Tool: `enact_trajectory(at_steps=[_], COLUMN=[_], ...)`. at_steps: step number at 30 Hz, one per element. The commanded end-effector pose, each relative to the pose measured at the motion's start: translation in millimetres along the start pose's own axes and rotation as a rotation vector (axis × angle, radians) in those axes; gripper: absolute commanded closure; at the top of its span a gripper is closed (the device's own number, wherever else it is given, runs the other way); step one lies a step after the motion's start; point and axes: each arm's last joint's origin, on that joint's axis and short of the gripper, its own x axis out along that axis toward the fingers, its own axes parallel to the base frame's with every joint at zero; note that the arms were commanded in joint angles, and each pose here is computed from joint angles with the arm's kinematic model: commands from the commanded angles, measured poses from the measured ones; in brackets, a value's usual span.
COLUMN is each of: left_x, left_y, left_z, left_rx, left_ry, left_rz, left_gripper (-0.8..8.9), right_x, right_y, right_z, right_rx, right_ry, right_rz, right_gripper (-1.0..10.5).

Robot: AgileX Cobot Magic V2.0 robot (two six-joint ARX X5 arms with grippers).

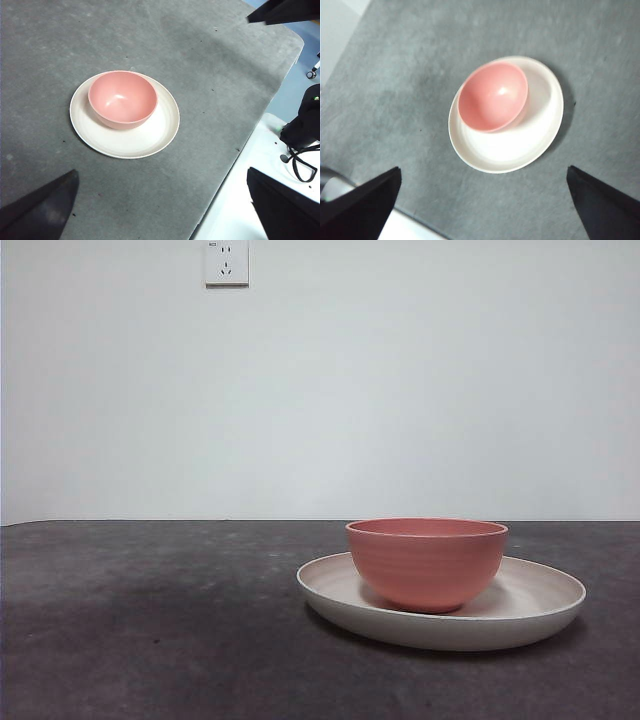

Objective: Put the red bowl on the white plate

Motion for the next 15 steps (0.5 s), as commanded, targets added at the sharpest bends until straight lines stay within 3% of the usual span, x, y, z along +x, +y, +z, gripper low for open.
enact_trajectory(at_steps=[1, 11, 15], left_x=[-1.2, -1.2, -1.2], left_y=[-1.4, -1.4, -1.4], left_z=[4.5, 4.5, 4.9], left_rx=[0.004, 0.004, 0.005], left_ry=[-0.021, -0.021, -0.025], left_rz=[-0.010, -0.010, -0.010], left_gripper=[2.51, 2.51, 2.51], right_x=[14.2, 83.9, 109.9], right_y=[-7.6, -53.7, -71.6], right_z=[13.0, 43.1, 50.2], right_rx=[0.007, 0.059, 0.074], right_ry=[0.060, 0.237, 0.263], right_rz=[0.029, 0.041, 0.041], right_gripper=[3.2, 3.2, 4.5])
